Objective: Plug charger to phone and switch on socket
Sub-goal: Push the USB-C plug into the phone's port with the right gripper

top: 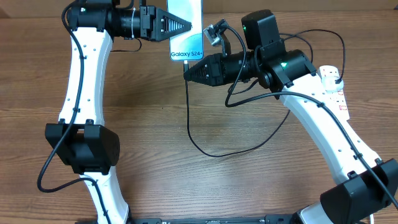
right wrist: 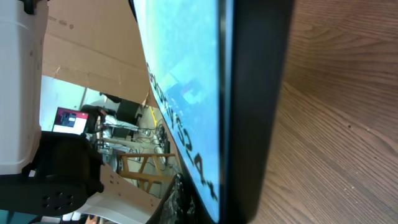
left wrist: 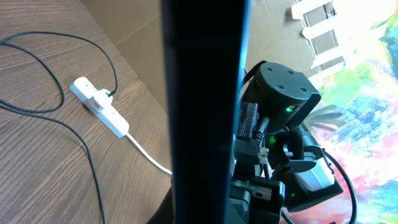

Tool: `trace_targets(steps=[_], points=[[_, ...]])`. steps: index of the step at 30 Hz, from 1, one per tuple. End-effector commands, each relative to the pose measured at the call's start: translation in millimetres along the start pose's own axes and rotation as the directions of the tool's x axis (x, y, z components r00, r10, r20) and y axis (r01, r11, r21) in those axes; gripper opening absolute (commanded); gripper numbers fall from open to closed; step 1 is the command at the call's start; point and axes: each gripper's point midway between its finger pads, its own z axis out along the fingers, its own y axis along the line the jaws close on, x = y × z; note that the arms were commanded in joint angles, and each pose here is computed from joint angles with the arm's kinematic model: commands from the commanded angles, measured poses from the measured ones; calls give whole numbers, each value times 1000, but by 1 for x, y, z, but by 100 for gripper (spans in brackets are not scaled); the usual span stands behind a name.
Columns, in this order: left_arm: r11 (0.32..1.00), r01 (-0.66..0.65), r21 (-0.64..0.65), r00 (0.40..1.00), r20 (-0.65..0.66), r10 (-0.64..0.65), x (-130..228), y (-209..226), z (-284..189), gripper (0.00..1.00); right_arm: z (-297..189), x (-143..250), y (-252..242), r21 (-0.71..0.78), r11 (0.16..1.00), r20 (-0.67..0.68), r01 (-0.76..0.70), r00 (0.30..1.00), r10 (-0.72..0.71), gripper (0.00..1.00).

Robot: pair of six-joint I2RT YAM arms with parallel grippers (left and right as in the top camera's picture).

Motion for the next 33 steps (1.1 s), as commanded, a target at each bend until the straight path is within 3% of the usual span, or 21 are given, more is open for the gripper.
trace_targets(steps=[1, 33], points=[[998, -17, 53, 1000, -8, 17, 0, -17, 3, 4, -9, -10, 11, 13, 999, 44, 38, 998, -38, 4], [998, -42, 50, 999, -3, 42, -2, -16, 1, 4, -15, -11, 11, -7, 999, 45, 49, 998, -49, 4]])
